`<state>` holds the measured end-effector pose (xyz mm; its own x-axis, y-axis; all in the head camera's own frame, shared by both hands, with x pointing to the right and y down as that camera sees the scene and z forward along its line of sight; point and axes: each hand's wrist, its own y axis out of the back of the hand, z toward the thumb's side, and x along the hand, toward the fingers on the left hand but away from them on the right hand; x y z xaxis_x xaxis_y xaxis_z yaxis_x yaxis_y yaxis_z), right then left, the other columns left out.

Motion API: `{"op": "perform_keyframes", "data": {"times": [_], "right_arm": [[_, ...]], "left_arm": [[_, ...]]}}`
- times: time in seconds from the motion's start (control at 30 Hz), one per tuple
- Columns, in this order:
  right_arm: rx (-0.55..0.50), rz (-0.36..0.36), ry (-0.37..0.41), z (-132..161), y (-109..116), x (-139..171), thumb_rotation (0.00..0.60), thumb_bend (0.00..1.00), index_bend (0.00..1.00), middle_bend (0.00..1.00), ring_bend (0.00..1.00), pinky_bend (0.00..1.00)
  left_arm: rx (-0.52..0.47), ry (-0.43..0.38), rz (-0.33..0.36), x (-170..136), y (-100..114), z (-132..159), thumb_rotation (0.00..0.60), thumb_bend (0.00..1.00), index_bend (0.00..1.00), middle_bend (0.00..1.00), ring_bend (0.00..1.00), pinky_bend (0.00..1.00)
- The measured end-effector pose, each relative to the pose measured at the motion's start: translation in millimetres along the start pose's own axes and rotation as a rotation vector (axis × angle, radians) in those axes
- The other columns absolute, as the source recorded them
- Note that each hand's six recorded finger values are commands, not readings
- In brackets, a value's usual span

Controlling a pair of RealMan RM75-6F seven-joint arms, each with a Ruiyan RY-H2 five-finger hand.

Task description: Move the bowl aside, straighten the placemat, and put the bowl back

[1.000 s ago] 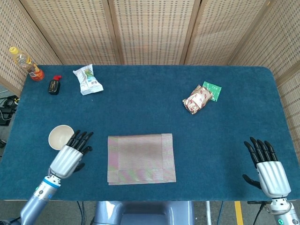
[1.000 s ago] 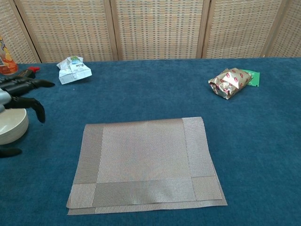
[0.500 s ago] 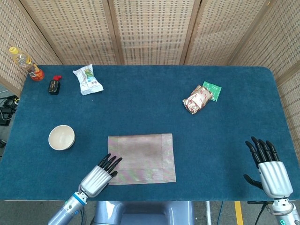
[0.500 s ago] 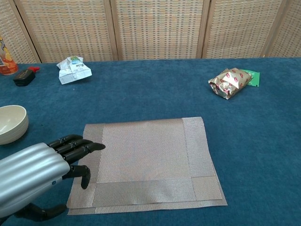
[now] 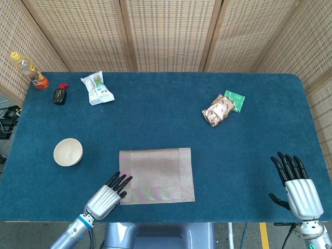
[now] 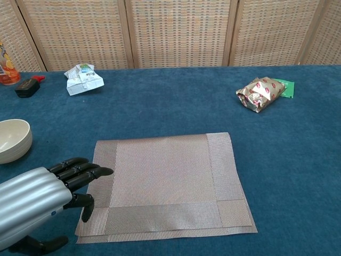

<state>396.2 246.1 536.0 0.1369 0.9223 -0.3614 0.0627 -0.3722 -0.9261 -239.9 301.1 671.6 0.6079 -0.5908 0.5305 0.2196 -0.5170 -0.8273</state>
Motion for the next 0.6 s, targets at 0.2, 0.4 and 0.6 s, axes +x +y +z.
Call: {"op": "perform_keyframes", "data": {"times": [0.2,0.4,0.6], "right_arm": [[0.001,-0.003,0.002,0.3,0.4,0.2,0.600,0.02,0.00,0.00,0.00,0.00],[-0.001,-0.001,-0.001,-0.8,0.6,-0.5,0.600,0.02,0.00,0.00,0.00,0.00],[0.000,-0.002,0.000,-0.4,0.5,-0.1,0.600,0.02,0.00,0.00,0.00,0.00]], "left_arm": [[-0.003,0.000,-0.007,9.0,-4.1,0.9,0.600,0.34,0.48,0.00,0.00,0.00],[-0.007,0.010,-0.012,13.4,-6.6,-1.1,0.600,0.34,0.49,0.00,0.00,0.00],[-0.010,0.002,-0.011,13.2,-6.5,1.0,0.600,0.34,0.50,0.00,0.00,0.00]]}}
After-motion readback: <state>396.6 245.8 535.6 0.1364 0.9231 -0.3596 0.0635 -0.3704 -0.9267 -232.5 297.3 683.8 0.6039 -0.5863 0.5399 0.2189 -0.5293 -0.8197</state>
